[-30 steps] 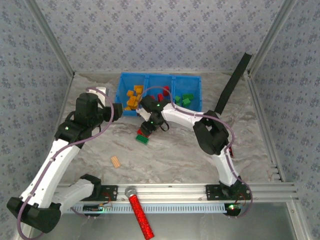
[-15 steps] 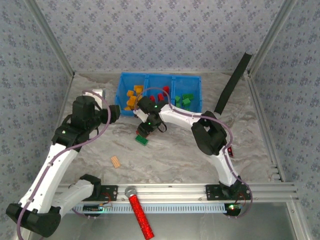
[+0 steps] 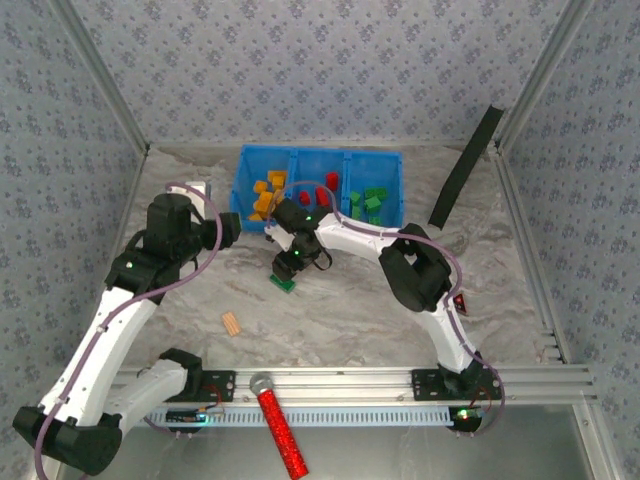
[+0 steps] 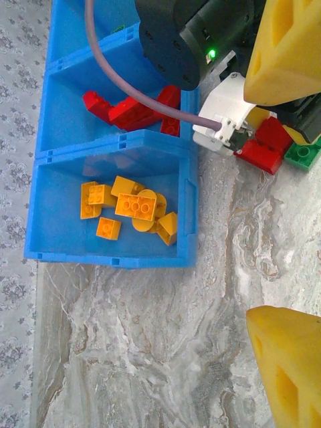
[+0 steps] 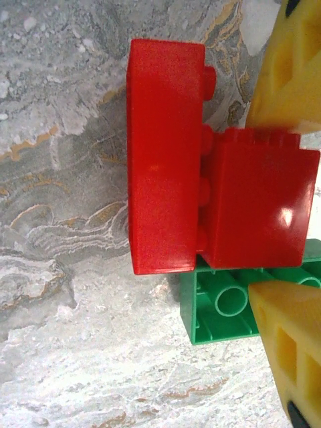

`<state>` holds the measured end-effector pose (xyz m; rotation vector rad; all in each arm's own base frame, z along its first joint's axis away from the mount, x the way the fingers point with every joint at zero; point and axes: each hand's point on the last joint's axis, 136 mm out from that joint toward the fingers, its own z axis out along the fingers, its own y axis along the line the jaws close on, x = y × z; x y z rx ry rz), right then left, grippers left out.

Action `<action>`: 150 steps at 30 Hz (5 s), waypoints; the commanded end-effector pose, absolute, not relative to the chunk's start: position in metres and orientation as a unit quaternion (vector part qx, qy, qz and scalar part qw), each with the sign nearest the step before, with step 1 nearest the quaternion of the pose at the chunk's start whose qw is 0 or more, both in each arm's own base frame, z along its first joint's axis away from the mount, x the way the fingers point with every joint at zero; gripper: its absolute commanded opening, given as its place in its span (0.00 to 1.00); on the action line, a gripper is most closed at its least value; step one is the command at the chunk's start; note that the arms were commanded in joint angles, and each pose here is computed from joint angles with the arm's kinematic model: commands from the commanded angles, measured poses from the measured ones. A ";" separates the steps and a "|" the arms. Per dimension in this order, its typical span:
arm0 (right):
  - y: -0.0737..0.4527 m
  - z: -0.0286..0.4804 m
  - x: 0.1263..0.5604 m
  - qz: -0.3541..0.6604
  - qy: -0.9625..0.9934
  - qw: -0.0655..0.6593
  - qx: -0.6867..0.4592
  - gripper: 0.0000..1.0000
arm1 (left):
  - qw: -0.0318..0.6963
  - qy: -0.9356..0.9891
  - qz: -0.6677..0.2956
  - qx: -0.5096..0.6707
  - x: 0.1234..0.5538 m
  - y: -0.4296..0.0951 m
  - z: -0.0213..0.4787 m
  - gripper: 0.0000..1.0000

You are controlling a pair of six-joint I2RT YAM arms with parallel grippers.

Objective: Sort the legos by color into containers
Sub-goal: Pick up the lego from the center of the table, then place the lego in the container, then pick up the lego from the center of the table, then place the lego in the container.

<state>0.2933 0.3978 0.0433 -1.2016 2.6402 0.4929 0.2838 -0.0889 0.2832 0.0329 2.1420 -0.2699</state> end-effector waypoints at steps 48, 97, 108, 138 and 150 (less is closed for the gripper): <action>0.312 0.111 0.454 0.065 0.916 0.218 -0.330 0.55 | 0.472 0.872 -0.127 0.005 0.274 -0.087 0.287 0.80; 0.391 0.022 0.274 0.083 0.887 0.117 -0.439 0.44 | 0.503 0.857 -0.115 0.006 0.254 -0.073 0.301 0.93; 0.307 0.114 0.295 0.055 0.903 0.174 -0.388 0.31 | 0.431 0.892 -0.135 0.028 0.263 -0.093 0.250 0.93; 0.197 0.081 0.480 -0.005 0.941 0.230 -0.249 0.38 | 0.301 0.940 -0.046 0.151 0.310 -0.206 0.093 0.83; 0.188 0.081 0.485 0.016 0.945 0.235 -0.228 0.54 | 0.290 0.943 -0.033 0.160 0.329 -0.220 0.072 0.80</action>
